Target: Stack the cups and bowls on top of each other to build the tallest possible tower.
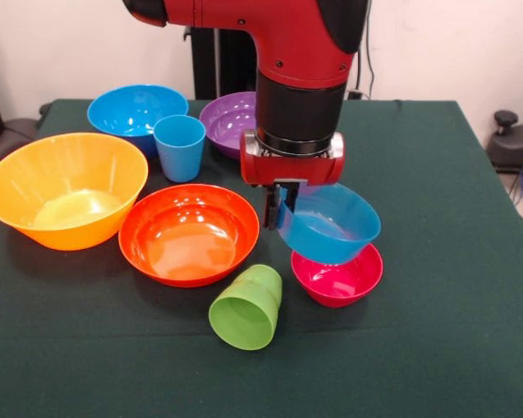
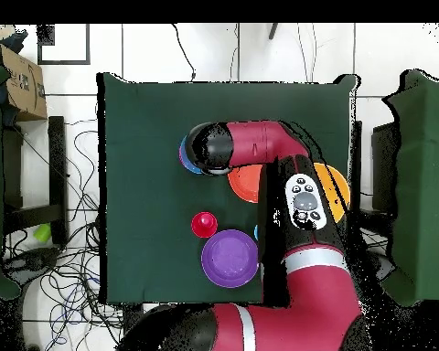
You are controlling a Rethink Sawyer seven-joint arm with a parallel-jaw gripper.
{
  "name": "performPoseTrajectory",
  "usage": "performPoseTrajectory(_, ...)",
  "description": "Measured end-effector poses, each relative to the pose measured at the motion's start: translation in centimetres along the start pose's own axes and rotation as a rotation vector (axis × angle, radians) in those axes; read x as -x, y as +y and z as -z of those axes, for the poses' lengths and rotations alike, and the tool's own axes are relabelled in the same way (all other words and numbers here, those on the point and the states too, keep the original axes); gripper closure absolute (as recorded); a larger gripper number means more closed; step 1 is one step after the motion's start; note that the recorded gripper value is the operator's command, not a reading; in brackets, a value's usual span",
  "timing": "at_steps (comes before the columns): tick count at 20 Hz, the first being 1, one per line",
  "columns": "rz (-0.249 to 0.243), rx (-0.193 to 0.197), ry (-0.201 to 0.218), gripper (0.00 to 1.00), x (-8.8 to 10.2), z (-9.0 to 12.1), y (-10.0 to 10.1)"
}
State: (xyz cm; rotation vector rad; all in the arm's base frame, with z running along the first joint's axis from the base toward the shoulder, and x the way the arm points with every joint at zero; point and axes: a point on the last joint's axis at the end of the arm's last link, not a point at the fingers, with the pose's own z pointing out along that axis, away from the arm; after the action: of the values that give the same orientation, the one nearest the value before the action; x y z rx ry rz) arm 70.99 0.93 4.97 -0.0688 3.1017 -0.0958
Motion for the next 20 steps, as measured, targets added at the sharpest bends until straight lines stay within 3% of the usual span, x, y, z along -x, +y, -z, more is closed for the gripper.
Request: performPoseTrajectory(20, 0.041, 0.001, -0.033, 1.0, 1.7, 0.6, 3.7)
